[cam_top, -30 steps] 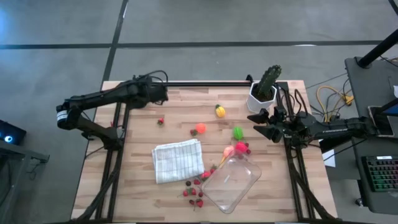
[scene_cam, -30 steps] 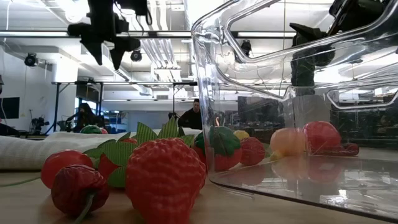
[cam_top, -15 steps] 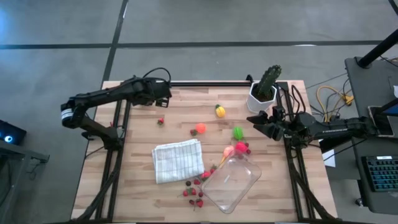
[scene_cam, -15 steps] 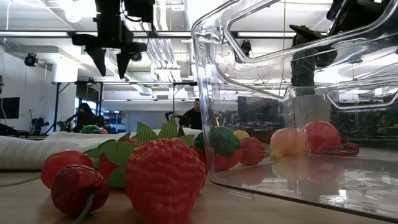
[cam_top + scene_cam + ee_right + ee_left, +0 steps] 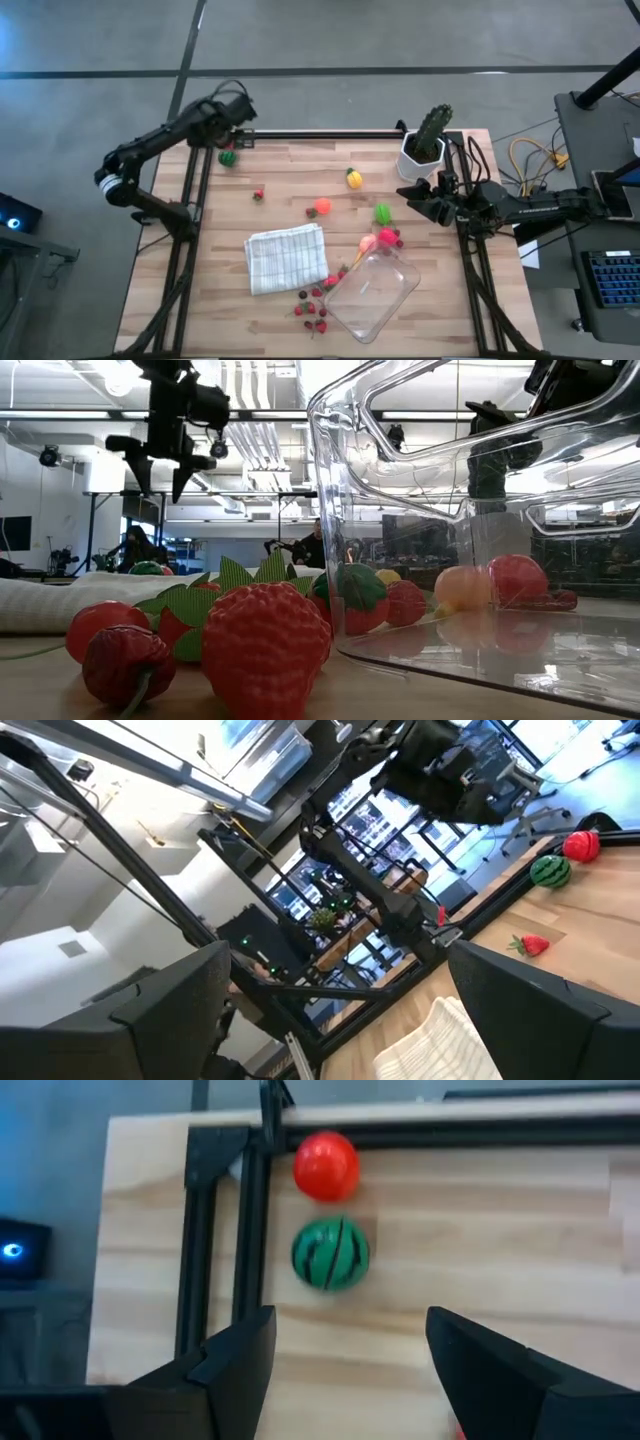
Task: Pick and placing Produce into tupperware
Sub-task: Put the tomato into the transparent bin
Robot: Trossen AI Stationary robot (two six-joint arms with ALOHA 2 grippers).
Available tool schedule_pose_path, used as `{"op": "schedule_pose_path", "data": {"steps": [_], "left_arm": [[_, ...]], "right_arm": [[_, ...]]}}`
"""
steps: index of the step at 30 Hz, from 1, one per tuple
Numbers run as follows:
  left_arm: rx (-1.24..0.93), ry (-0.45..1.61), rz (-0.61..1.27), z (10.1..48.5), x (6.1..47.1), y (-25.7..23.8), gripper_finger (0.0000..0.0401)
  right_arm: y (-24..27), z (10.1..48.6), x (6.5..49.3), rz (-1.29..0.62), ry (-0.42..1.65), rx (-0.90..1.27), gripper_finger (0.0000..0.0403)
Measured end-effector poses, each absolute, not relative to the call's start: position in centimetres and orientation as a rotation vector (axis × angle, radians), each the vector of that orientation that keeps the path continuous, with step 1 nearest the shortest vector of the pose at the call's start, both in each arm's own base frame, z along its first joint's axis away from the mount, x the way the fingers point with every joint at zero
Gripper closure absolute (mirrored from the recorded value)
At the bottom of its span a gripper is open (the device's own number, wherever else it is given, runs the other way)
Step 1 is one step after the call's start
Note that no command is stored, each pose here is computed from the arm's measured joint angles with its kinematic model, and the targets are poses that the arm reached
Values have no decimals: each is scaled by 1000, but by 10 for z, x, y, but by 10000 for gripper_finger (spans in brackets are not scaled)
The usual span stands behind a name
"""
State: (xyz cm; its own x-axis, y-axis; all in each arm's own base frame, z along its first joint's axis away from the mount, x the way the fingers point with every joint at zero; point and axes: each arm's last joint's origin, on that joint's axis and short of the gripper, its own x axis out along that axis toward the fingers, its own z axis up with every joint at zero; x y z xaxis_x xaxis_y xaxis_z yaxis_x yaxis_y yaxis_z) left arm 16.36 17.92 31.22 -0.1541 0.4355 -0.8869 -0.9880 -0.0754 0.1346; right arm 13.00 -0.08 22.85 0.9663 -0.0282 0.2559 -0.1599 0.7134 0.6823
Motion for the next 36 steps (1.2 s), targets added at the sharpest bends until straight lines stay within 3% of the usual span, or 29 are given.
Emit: {"op": "schedule_pose_path", "data": {"steps": [7, 24, 36], "left_arm": [[-812, 916, 1515, 302, 152, 217, 157], [-847, 1324, 1378, 203, 149, 293, 157], [-702, 1288, 1350, 202, 142, 310, 157]], "right_arm": [[-1, 229, 130, 72, -257, 768, 35], [-1, 229, 130, 78, -257, 810, 35], [-1, 229, 130, 70, -261, 812, 35]]}}
